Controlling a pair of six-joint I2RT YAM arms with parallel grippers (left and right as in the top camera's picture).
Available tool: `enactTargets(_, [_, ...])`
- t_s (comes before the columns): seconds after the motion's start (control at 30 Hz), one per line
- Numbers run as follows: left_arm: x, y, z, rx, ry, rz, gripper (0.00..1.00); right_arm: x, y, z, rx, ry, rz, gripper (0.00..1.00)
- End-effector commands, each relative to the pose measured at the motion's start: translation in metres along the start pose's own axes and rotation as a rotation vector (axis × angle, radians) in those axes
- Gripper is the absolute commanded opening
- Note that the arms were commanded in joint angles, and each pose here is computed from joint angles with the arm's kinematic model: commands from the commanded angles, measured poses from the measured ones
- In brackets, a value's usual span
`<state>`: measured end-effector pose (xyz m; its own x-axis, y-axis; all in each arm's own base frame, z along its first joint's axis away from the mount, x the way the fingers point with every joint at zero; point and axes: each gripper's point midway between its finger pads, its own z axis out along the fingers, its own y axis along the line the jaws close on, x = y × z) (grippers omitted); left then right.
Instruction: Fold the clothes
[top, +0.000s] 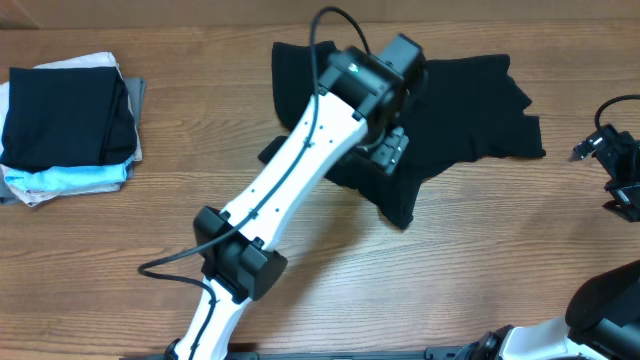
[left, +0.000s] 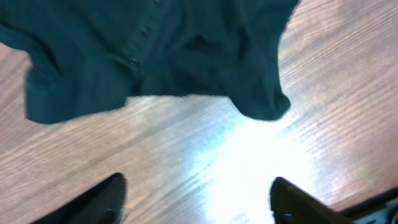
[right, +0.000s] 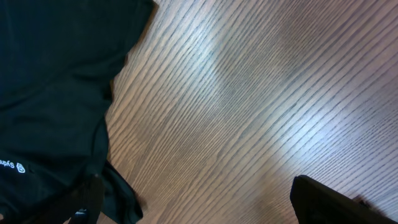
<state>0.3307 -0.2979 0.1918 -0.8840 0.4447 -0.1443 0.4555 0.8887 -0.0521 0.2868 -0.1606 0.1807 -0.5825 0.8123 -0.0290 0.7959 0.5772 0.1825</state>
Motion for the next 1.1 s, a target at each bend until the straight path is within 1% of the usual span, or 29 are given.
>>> enactTargets(0.0, [0.012,-0.011,0.013,-0.014,0.052,-0.048,0.74,-0.003,0.002,-0.010,-0.013,-0.035,-0.001,1.00])
enactTargets(0.03, [0.015,-0.018,0.018,0.000,0.068,-0.046,0.74,-0.003,0.002,-0.010,-0.013,-0.035,-0.001,1.00])
enactTargets(0.1, [0.022,-0.032,0.031,0.037,0.105,-0.032,0.70,-0.003,0.002,-0.010,-0.013,-0.035,-0.001,1.00])
enactTargets(0.2, [0.031,-0.049,0.058,0.055,0.149,-0.020,0.70,-0.003,0.002,-0.010,-0.013,-0.035,-0.001,1.00])
enactTargets(0.3, [0.037,-0.057,0.087,0.052,0.172,-0.032,0.74,-0.003,0.002,-0.010,-0.013,-0.035,-0.001,1.00])
enactTargets(0.43, [0.043,-0.078,0.115,0.155,0.200,-0.049,0.80,-0.003,0.002,-0.010,-0.013,-0.035,-0.001,1.00])
enactTargets(0.57, [0.042,-0.080,0.138,0.172,0.184,-0.085,0.80,-0.003,0.002,-0.010,-0.013,-0.035,-0.001,1.00])
enactTargets(0.77, [0.042,-0.081,0.155,0.181,0.167,-0.108,0.76,-0.003,0.002,-0.010,-0.013,-0.035,-0.001,1.00])
enactTargets(0.93, [0.035,-0.085,0.156,0.191,0.136,-0.102,0.72,-0.003,0.002,-0.010,-0.013,-0.035,-0.001,1.00])
enactTargets(1.07, [0.033,-0.084,0.159,0.150,0.112,-0.094,0.69,-0.003,0.002,-0.010,-0.013,-0.035,-0.001,1.00])
